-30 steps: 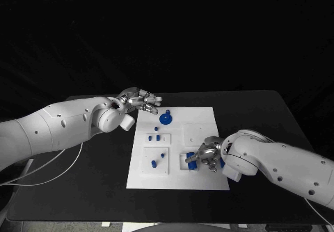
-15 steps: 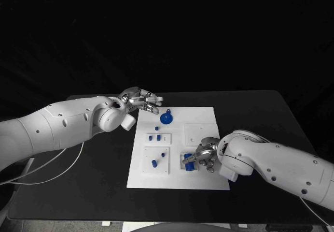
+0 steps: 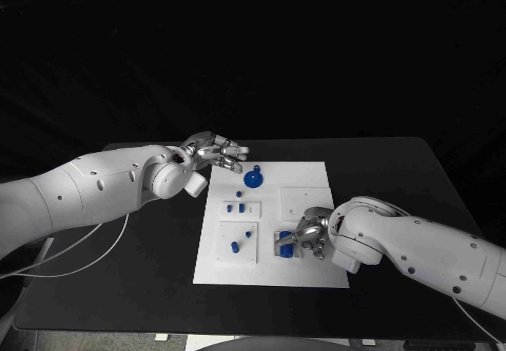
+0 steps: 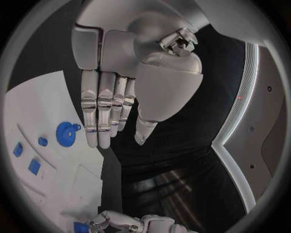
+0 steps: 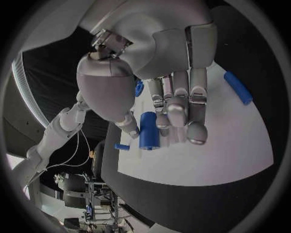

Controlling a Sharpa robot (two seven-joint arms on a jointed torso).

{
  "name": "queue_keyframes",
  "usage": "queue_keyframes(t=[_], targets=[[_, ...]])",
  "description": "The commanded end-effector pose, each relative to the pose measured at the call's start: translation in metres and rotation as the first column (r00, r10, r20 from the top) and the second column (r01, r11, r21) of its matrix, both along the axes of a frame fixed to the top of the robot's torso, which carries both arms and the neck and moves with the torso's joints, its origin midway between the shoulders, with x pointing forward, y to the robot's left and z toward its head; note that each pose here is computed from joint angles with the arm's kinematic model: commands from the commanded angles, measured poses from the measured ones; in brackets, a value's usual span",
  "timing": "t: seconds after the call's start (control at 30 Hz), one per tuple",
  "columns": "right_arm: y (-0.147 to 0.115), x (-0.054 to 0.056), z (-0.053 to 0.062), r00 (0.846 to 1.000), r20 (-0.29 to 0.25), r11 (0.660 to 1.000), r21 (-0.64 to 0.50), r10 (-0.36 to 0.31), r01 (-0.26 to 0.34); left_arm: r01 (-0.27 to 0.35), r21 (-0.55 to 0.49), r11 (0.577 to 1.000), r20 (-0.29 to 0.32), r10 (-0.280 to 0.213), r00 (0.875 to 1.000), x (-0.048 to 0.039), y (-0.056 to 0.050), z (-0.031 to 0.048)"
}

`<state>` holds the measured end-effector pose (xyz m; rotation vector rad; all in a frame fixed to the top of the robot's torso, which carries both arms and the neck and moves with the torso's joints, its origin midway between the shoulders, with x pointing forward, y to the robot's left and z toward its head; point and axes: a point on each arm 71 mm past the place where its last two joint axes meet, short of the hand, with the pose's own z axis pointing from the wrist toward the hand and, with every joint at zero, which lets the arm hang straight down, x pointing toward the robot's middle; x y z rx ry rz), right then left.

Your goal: Assemble the parts on the task board

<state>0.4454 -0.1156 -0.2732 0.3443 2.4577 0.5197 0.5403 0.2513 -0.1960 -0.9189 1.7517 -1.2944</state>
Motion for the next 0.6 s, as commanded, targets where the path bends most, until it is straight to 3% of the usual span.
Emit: queue_keyframes(t=[0.03,0.6], targets=[[-0.0004,-0.0045,-0.0088,1.0,-0.011,0.998,-0.053,0.017,-0.018,0.023,-0.003,1.0,0.0,-0.023,1.0,-0.0005,-0.0028,0.0005],[-0.0007,-0.0054,-0.007,0.999,0.02,0.999,-0.045,0.032,-0.031,0.025,-0.002,1.0,-0.002,-0.025,1.0,-0.0004,-0.0029,0.0002]])
